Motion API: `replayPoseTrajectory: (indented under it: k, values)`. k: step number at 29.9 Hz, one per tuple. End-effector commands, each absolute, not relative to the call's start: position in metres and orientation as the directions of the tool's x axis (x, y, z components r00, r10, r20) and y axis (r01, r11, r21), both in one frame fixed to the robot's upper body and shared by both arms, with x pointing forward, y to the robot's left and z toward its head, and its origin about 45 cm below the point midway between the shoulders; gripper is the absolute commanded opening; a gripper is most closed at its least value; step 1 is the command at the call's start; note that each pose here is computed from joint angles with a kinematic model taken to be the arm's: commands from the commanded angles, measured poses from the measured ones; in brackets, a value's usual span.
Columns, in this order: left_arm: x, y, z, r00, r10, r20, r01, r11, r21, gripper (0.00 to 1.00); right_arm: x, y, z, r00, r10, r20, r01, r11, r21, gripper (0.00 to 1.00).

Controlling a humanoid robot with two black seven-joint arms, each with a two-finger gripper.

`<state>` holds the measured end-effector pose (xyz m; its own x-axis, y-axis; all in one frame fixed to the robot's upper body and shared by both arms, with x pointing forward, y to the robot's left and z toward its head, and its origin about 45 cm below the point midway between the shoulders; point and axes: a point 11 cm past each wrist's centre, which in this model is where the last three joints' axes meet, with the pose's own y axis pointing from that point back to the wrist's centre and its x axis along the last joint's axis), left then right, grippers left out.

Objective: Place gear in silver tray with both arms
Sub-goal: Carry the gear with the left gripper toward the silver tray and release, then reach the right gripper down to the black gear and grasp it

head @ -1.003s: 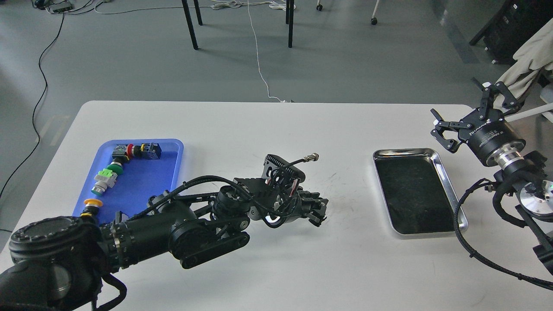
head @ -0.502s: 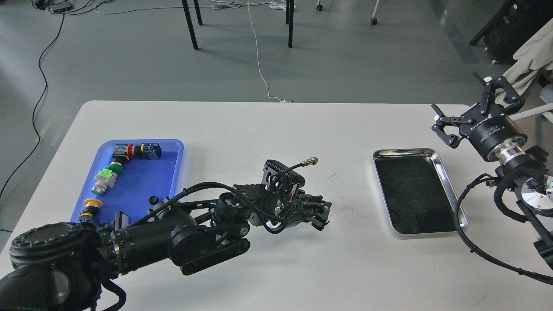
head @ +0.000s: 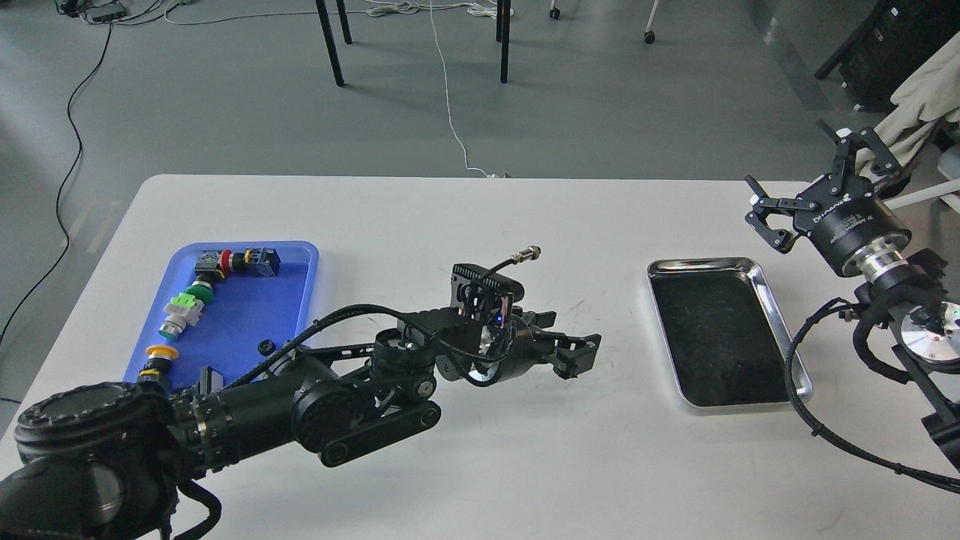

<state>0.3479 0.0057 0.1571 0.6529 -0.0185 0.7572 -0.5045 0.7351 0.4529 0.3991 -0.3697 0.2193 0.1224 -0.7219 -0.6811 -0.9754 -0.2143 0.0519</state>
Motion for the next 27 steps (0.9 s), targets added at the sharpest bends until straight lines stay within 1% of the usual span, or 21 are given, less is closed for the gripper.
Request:
replayPoseTrajectory:
  k: [1, 5, 8, 9, 13, 15, 16, 20, 22, 24, 27]
  values:
    - [0.375, 0.010, 0.190, 0.632, 0.121, 0.766, -0.579, 0.730, 0.363, 0.98, 0.403, -0.357, 0.215, 0.126, -0.693, -0.710, -0.975, -0.220, 0.041, 0.99]
    - [0.397, 0.017, 0.228, 0.558, 0.290, 0.777, -0.672, 0.707, 0.219, 0.98, 0.403, -0.351, 0.216, 0.140, -0.685, -0.715, -0.972, -0.234, 0.033, 0.99]
    - [0.405, 0.018, 0.264, 0.534, 0.420, 0.734, -0.703, 0.703, 0.109, 0.98, 0.405, -0.346, 0.216, 0.147, -0.681, -0.718, -0.970, -0.241, 0.030, 0.99]
    - [0.412, 0.027, 0.271, 0.531, 0.463, 0.710, -0.721, 0.686, 0.092, 0.98, 0.408, -0.343, 0.220, 0.155, -0.681, -0.716, -0.969, -0.247, 0.024, 0.99]
    - [0.445, 0.101, 0.293, 0.487, 0.642, 0.592, -0.821, 0.568, 0.060, 0.98, 0.414, -0.330, 0.222, 0.183, -0.707, -0.683, -0.955, -0.294, 0.048, 0.99]
    - [0.456, 0.134, 0.301, 0.455, 0.733, 0.505, -0.862, 0.505, 0.044, 0.98, 0.417, -0.325, 0.225, 0.206, -0.734, -0.647, -0.944, -0.323, 0.067, 0.99]
    - [0.460, 0.152, 0.304, 0.435, 0.780, 0.451, -0.882, 0.469, 0.040, 0.98, 0.418, -0.326, 0.226, 0.217, -0.760, -0.612, -0.937, -0.339, 0.088, 0.99]
    - [0.467, 0.198, 0.303, 0.359, 0.893, 0.272, -0.931, 0.361, 0.045, 0.98, 0.424, -0.328, 0.239, 0.267, -0.823, -0.501, -0.913, -0.382, 0.141, 0.99]
    - [0.470, 0.219, 0.303, 0.258, 0.949, 0.184, -0.966, 0.256, 0.034, 0.98, 0.428, -0.332, 0.251, 0.289, -0.846, -0.447, -0.907, -0.391, 0.154, 0.99]
    - [0.470, 0.234, 0.298, 0.187, 0.975, 0.120, -0.982, 0.184, 0.041, 0.98, 0.431, -0.333, 0.262, 0.320, -0.865, -0.386, -0.896, -0.409, 0.172, 0.99]
    - [0.466, 0.248, 0.287, 0.155, 0.987, 0.043, -0.986, 0.152, 0.066, 0.98, 0.437, -0.320, 0.274, 0.391, -0.877, -0.279, -0.860, -0.456, 0.228, 0.99]
